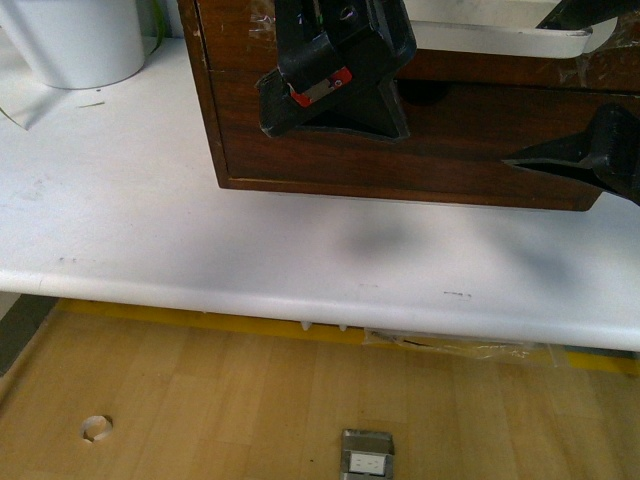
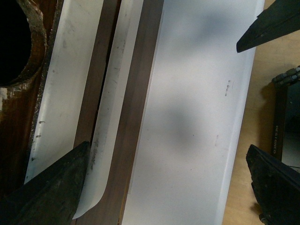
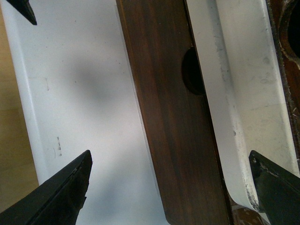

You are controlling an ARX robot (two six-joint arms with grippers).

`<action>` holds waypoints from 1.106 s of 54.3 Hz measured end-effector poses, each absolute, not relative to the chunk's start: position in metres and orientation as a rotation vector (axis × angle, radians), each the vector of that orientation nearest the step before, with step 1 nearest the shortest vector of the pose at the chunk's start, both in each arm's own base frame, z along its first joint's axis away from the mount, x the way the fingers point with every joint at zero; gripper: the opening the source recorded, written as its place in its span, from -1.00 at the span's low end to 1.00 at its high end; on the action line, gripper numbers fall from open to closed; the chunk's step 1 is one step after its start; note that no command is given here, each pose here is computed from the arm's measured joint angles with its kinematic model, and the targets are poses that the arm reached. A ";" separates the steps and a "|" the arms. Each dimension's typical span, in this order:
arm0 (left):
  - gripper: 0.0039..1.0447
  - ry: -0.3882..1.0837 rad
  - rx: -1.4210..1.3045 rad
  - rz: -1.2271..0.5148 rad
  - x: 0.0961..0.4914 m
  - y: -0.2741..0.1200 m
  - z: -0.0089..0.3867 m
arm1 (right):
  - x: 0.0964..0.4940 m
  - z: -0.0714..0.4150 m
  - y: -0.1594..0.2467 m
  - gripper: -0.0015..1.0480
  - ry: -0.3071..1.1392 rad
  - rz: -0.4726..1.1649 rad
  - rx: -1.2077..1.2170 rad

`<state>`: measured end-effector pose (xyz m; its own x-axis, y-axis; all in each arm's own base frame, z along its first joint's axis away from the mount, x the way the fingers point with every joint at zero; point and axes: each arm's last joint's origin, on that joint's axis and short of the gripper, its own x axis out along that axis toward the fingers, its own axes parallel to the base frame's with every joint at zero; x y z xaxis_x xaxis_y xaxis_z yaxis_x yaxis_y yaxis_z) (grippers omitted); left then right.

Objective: Open drawer

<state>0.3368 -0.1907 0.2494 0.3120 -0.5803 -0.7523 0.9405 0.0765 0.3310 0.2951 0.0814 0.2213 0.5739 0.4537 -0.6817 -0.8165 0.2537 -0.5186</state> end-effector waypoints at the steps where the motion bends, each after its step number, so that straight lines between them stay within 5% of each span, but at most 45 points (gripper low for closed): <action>1: 0.89 0.495 0.911 -1.216 0.336 -0.190 0.249 | 0.295 0.221 0.081 0.83 0.440 0.908 -0.977; 60: 0.89 0.477 1.015 -1.319 0.269 -0.166 0.249 | 0.231 0.223 0.075 0.83 0.391 1.095 -0.999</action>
